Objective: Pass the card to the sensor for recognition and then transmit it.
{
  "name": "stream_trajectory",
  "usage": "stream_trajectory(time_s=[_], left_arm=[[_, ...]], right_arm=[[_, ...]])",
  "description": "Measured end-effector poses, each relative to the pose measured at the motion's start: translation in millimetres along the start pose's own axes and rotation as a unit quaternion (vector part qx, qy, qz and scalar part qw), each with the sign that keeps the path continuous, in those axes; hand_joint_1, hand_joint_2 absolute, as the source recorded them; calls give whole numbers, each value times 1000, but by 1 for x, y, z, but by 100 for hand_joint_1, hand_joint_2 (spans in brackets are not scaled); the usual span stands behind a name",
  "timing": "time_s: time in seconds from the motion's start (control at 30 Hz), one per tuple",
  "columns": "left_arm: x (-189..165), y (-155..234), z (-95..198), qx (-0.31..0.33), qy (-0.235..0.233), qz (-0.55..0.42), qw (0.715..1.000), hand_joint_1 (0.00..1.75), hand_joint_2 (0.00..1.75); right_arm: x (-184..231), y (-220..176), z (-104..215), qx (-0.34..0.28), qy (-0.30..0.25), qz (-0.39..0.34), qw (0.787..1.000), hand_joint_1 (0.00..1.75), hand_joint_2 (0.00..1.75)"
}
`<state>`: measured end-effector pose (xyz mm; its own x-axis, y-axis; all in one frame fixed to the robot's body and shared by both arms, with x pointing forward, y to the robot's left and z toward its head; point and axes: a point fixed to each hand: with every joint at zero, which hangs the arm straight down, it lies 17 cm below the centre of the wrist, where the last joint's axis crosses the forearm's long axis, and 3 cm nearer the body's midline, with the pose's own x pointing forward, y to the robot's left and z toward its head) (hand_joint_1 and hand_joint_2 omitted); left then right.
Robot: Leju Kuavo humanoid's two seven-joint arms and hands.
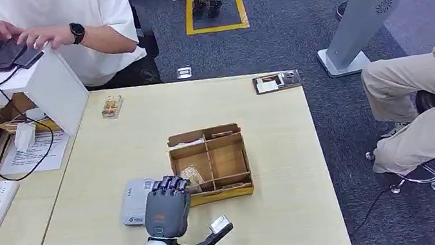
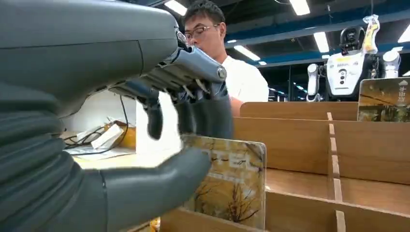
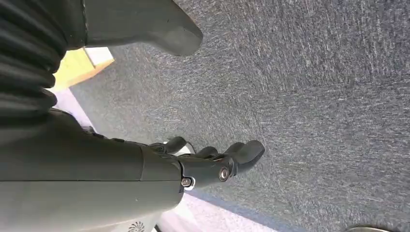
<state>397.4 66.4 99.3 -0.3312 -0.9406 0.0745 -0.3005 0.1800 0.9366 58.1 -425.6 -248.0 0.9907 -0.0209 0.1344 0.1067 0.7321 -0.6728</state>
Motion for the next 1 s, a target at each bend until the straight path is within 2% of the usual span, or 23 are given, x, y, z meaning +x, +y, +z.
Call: stream_trajectory(time_s=[0.07,0.1,0.27,0.3,0.33,0.43,0.5,0.57,0.67,0.7,0.73,0.97,1.0], left_arm=[[2,0,0,0,-2,1,1000,145,175],[2,1,-1,1,-2,2,1000,131,175],[2,1,-1,1,-2,2,1000,131,175],[2,1,-1,1,-2,2,1000,91,175],[3,1,-1,1,-2,2,1000,77,175],[3,1,-1,1,-2,2,1000,47,175],[3,0,0,0,-4,2,1000,37,175],[5,-1,0,-1,-10,2,1000,44,175],[9,-1,0,-1,-16,4,1000,44,175],[10,-1,0,-1,-17,4,1000,51,175],[11,-1,0,-2,-19,5,1000,66,175],[13,-2,1,-3,-22,5,1000,66,175],[13,-2,1,-3,-23,5,1000,75,175]], right_arm=[[0,0,0,0,0,0,1000,0,175],[0,0,0,0,0,0,1000,0,175],[0,0,0,0,0,-1,1000,0,175],[0,0,0,0,1,-1,1000,0,175],[0,0,0,0,1,-1,1000,0,175],[0,0,0,0,1,-1,1000,0,175],[0,0,0,0,1,-1,1000,0,175],[0,0,0,0,1,-2,1000,0,175],[0,0,0,0,0,-2,1000,0,175],[0,0,0,0,0,-2,1000,0,175],[0,0,0,0,0,-2,1000,0,175],[0,0,0,0,0,-3,1000,0,175],[0,0,0,0,0,-3,1000,0,175]])
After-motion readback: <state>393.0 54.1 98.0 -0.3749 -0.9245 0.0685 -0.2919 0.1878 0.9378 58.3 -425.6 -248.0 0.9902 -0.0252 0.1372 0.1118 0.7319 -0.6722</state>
